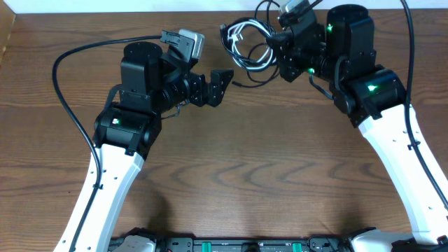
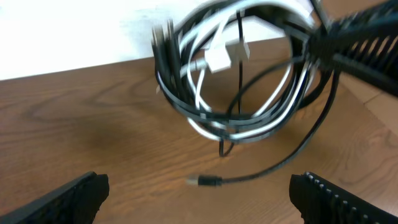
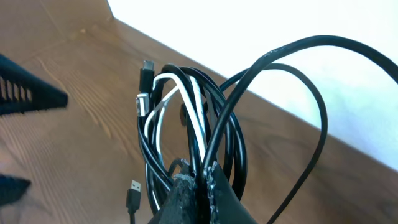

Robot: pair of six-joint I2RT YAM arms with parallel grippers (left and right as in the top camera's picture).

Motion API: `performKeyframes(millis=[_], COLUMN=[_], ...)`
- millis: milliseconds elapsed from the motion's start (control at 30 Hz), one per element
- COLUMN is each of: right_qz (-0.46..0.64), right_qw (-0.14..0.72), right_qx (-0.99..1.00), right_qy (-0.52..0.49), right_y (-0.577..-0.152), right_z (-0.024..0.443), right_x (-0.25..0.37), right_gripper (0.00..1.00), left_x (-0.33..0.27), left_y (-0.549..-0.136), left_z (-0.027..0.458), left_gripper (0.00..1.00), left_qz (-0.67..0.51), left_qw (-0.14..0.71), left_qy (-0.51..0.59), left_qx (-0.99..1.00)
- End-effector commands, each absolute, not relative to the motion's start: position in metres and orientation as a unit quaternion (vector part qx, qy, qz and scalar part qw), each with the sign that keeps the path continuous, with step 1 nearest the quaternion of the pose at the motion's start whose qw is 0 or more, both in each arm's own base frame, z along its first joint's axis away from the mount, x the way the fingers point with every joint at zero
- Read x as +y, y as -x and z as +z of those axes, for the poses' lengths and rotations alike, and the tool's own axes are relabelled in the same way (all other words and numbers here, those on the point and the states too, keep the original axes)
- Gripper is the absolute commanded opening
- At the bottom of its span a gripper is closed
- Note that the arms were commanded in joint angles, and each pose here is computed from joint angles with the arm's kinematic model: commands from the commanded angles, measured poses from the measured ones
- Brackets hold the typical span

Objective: Untangle cables

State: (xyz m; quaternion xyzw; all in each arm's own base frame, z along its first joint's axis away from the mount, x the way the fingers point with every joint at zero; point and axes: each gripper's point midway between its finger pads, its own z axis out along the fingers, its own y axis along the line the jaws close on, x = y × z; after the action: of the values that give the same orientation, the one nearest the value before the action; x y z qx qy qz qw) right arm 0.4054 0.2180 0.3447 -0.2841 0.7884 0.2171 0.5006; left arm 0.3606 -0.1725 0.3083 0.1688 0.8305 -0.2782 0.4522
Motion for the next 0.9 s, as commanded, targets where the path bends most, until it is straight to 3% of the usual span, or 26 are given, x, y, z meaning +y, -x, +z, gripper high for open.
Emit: performKeyframes(millis=[0, 600, 867], right_qz=[0.249, 0.256, 0.257], right_qw=[0.534, 0.562, 0.56], right_qx=[0.755, 0.73, 0.731], right_qy=[0.288, 0.294, 0.294], right_y=[-0.39, -0.378, -0.377], right_z=[0.389, 0.423, 0.422], right_x=[0.228, 0.23, 0.231], right_gripper=[0.01, 0.01, 0.01], left_x=[-0.183, -0.189, -0.208], left_y=[-0.357, -0.366, -0.36], left_z=[0.319, 0.321, 0.331], left_gripper=[0.98, 0.98, 0.98], left_qz=[-0.287, -0.255, -0.261], left_qw=[0.457, 0.481, 0.506], left_qy=[-0.178, -0.179, -0.282], left_qx=[0.823, 0.819, 0.772])
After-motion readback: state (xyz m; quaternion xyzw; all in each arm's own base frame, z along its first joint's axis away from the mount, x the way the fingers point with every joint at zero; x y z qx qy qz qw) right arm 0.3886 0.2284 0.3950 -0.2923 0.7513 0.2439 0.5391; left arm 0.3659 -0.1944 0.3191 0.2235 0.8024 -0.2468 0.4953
